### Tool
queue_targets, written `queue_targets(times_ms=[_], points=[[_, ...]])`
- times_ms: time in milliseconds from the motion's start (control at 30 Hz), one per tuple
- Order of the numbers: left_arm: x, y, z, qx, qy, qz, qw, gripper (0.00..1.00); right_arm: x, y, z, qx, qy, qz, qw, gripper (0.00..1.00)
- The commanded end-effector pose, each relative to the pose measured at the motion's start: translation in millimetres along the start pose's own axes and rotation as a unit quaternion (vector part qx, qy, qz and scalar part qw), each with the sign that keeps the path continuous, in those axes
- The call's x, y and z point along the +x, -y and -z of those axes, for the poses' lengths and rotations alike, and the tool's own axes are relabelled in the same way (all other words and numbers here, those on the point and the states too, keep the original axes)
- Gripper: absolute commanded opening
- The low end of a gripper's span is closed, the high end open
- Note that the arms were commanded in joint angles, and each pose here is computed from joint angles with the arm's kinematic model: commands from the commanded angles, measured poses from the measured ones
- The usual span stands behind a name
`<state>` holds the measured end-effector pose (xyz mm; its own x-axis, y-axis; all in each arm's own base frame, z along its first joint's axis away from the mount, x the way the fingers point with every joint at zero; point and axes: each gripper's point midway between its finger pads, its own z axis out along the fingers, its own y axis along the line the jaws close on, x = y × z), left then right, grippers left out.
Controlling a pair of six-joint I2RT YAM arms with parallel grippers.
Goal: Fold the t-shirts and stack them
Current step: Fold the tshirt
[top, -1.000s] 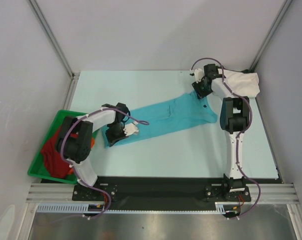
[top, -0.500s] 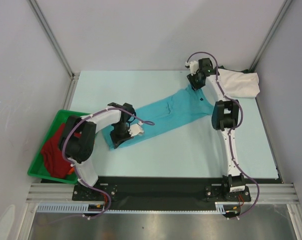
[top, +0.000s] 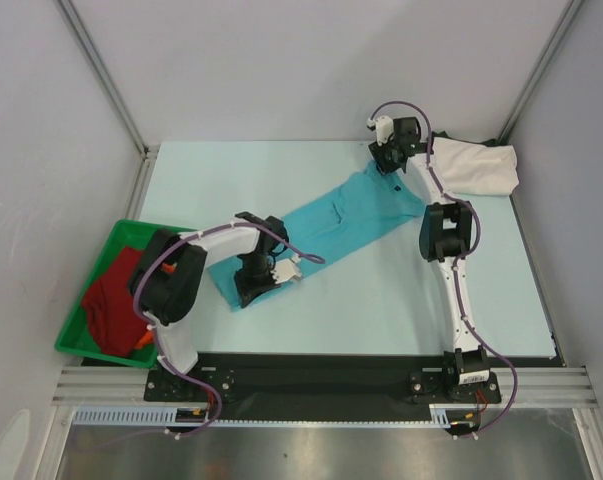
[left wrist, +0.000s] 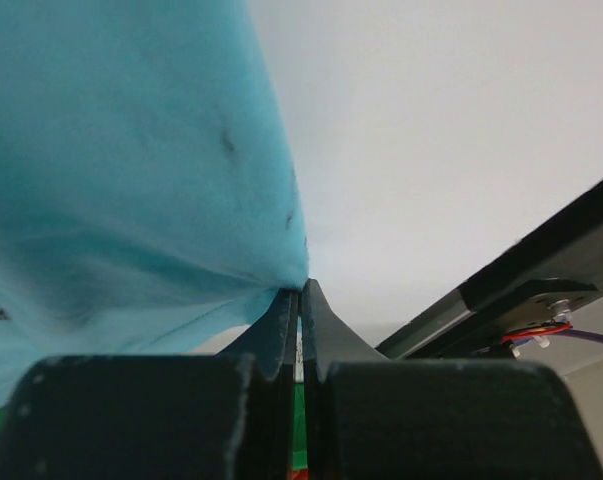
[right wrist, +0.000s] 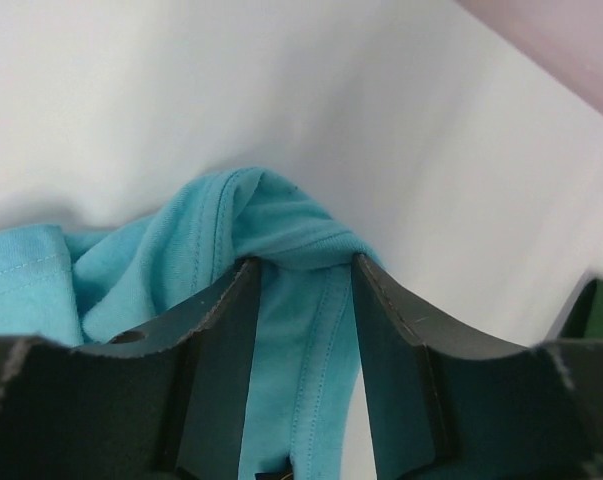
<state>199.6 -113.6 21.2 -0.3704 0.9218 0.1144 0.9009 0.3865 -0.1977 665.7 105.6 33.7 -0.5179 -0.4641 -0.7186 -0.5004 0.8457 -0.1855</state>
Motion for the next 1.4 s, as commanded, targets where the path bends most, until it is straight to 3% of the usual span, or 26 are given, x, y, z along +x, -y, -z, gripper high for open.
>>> queue_targets(times_ms=[0,267,600,800,867,900,933,1033,1067,1133,1167,1367], points=[[-20.2,22.2,3.9,0.028,0.01,-0.023,0.999,0.01,-25.9,-7.4,-17.7,0.006,0.057,0.002,0.998,0.47],[-61.6,55.3,-2.5,0.06,0.016,-0.086,0.994,0.01,-57.6,-29.3,-30.2,-0.004,0.12,0.02,0.993,0.5],[-99.4,104.3,-7.0,0.09,0.015,-0.16,0.983,0.0,-95.6,-10.9,-13.8,0.03,0.175,0.022,0.984,0.53],[-102.0,106.1,1.2,0.081,0.016,-0.176,0.981,0.0,-130.7,27.2,38.2,0.085,0.194,0.004,0.977,0.59],[-107.4,105.4,10.3,0.076,0.021,-0.179,0.981,0.0,-122.4,29.0,47.1,0.078,0.175,-0.017,0.981,0.6],[-106.2,106.7,15.3,0.077,0.019,-0.18,0.98,0.01,-138.8,31.9,72.1,0.075,0.188,-0.02,0.979,0.59],[-107.9,106.9,19.4,0.076,0.023,-0.182,0.98,0.0,-118.8,24.6,66.9,0.058,0.16,-0.027,0.985,0.59],[-115.3,104.8,32.2,0.068,0.028,-0.19,0.979,0.0,-119.1,14.4,103.8,0.038,0.155,-0.025,0.987,0.59],[-122.3,103.3,39.7,0.061,0.036,-0.194,0.979,0.0,-87.0,-2.1,94.7,0.013,0.114,-0.029,0.993,0.59],[-124.5,100.9,43.3,0.057,0.033,-0.197,0.978,0.0,-75.9,-11.7,110.1,-0.007,0.094,-0.027,0.995,0.58],[-128.2,99.8,46.5,0.053,0.038,-0.2,0.978,0.01,-48.5,-24.1,107.9,-0.03,0.054,-0.035,0.997,0.57],[-127.3,98.1,50.9,0.073,0.042,-0.201,0.976,0.0,14.1,-31.8,119.8,-0.057,-0.026,-0.087,0.994,0.55]])
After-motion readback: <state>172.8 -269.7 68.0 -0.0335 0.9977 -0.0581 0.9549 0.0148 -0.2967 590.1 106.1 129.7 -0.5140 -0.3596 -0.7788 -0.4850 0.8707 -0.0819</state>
